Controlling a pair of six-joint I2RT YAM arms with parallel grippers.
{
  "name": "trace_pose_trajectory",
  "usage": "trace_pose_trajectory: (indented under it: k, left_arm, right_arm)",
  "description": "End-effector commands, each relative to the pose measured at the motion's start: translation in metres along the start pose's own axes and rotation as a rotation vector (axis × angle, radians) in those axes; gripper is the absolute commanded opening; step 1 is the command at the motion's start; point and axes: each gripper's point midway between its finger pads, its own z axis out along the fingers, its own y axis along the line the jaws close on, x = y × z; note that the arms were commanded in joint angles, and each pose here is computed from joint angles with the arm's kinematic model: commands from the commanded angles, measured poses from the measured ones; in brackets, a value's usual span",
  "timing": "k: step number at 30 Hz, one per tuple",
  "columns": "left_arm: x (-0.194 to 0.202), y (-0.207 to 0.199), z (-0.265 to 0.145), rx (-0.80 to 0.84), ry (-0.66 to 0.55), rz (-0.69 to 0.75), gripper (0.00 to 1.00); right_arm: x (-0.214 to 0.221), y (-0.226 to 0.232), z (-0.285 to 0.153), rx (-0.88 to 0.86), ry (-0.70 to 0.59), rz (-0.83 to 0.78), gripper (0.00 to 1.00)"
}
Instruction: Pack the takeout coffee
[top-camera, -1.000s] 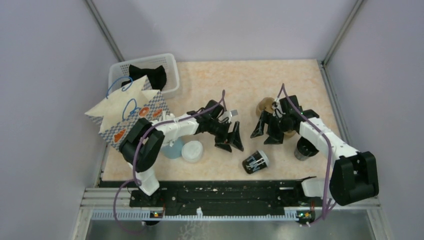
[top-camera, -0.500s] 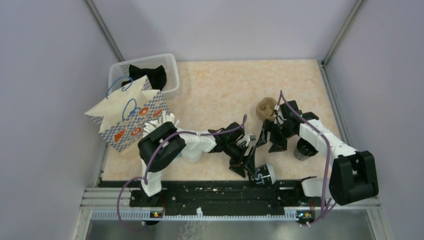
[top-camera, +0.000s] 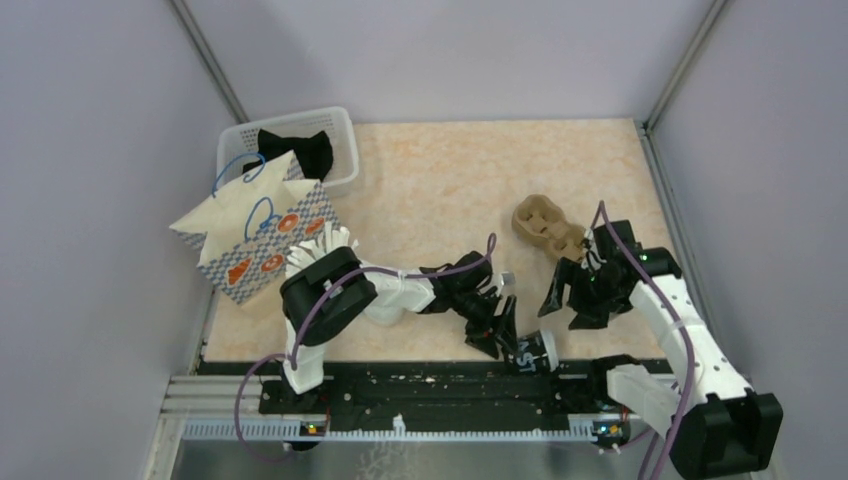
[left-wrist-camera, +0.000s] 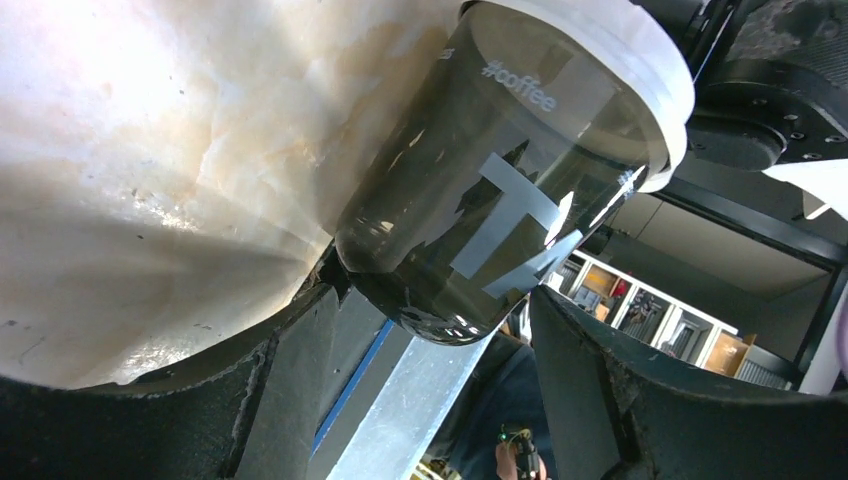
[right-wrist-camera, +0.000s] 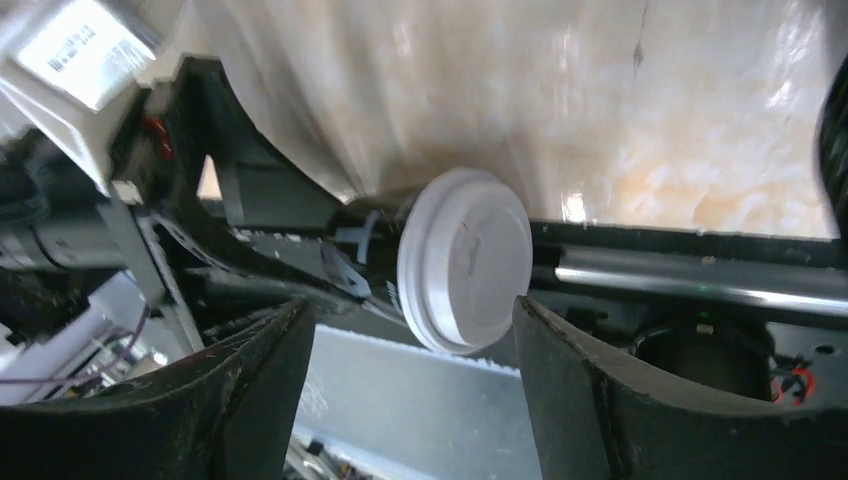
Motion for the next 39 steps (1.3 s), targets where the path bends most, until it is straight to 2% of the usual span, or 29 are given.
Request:
trace_pose_trajectory:
  k: [1,3,7,12,17,22,28,31,33,35,39]
  left_arm:
    - [-0.003,0.002,0.004,-0.001,-0.035,0.008,0.76]
    - [-0.008,0.001,0.005,-0.002,-0.044,0.009,0.76]
    - [-0.013,0.000,0.005,-0.010,-0.060,0.022,0.73]
    - [-0.022,0.005,-0.002,-0.037,-0.097,0.017,0.65]
    - [-0.044,0.015,-0.022,-0.038,-0.151,0.001,0.64]
    - [-0.074,0.019,-0.028,-0.032,-0.155,0.013,0.61]
    - [-0.114,0.028,-0.030,-0.049,-0.182,0.022,0.60]
    - [-0.128,0.035,-0.037,-0.062,-0.189,0.020,0.60]
    - [-0.135,0.039,-0.051,-0.109,-0.209,0.042,0.64]
    - [-0.139,0.039,-0.073,-0.162,-0.238,0.077,0.73]
    - [-0.115,0.037,-0.111,-0.245,-0.253,0.095,0.85]
  right_arm:
    - [0.050,-0.010,0.014,-0.036,0.133,0.084,0.71]
    - [0.056,-0.002,0.023,-0.104,0.153,0.099,0.68]
    - [0.051,0.009,0.028,-0.103,0.119,0.060,0.66]
    - [0.038,0.028,0.026,-0.135,0.077,0.034,0.54]
    - [0.016,0.047,0.024,-0.190,0.025,0.019,0.51]
    - [-0.016,0.075,0.016,-0.252,-0.052,0.006,0.48]
    - [-0.037,0.106,0.011,-0.287,-0.071,-0.009,0.48]
    - [-0.039,0.107,0.015,-0.247,-0.070,-0.006,0.48]
    - [-0.044,0.097,0.013,-0.189,-0.100,-0.025,0.50]
    - [-0.048,0.084,0.010,-0.136,-0.109,-0.066,0.55]
    - [-0.032,0.057,0.013,-0.133,-0.018,-0.102,0.75]
